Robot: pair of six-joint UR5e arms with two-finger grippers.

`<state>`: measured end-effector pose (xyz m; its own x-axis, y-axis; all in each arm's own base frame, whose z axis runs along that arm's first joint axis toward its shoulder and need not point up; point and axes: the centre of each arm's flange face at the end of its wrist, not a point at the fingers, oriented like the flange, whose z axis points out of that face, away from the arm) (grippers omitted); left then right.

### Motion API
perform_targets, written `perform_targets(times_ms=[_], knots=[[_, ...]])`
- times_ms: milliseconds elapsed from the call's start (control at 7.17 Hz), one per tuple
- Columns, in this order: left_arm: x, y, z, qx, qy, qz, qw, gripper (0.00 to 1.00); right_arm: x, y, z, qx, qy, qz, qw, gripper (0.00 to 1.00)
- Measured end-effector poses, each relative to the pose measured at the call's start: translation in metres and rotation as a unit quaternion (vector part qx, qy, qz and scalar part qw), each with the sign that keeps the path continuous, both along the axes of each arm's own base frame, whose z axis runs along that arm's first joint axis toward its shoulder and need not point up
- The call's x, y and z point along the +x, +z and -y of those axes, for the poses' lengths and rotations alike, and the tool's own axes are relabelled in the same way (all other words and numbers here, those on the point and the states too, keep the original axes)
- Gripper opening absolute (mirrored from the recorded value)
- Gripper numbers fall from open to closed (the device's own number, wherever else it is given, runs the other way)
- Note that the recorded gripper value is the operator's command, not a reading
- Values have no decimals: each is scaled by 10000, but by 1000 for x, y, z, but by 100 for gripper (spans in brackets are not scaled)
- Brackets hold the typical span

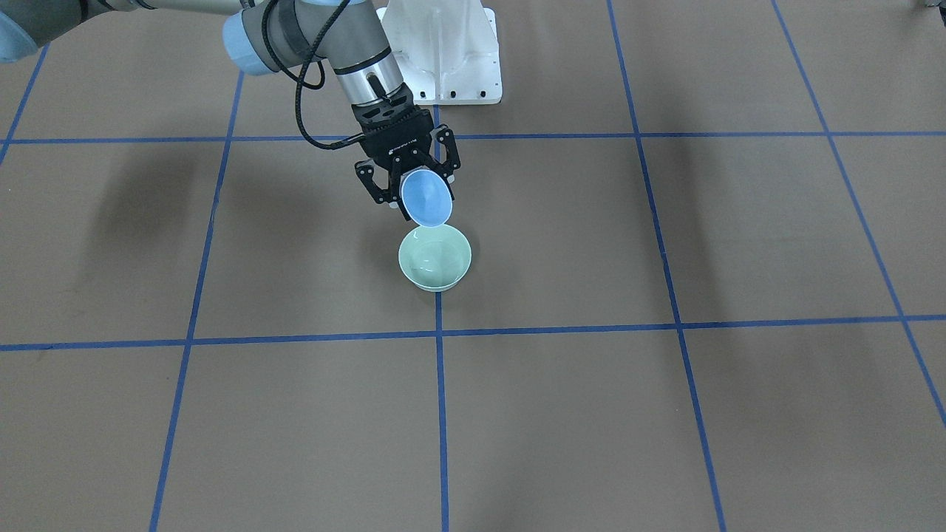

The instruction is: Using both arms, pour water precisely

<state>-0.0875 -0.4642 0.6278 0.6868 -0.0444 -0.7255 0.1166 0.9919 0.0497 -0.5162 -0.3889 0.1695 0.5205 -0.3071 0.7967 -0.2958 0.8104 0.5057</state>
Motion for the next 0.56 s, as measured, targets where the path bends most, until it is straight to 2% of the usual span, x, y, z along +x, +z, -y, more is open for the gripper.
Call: perform_targets(times_ms=[279,558], knots=[[0,0,0,-3,-1,0,10000,100,14,9,9,-278,819,461,9952,0],[0,1,0,-11,-1,-1,10000,100,28,33,18,-608,1612,660,9828,0]])
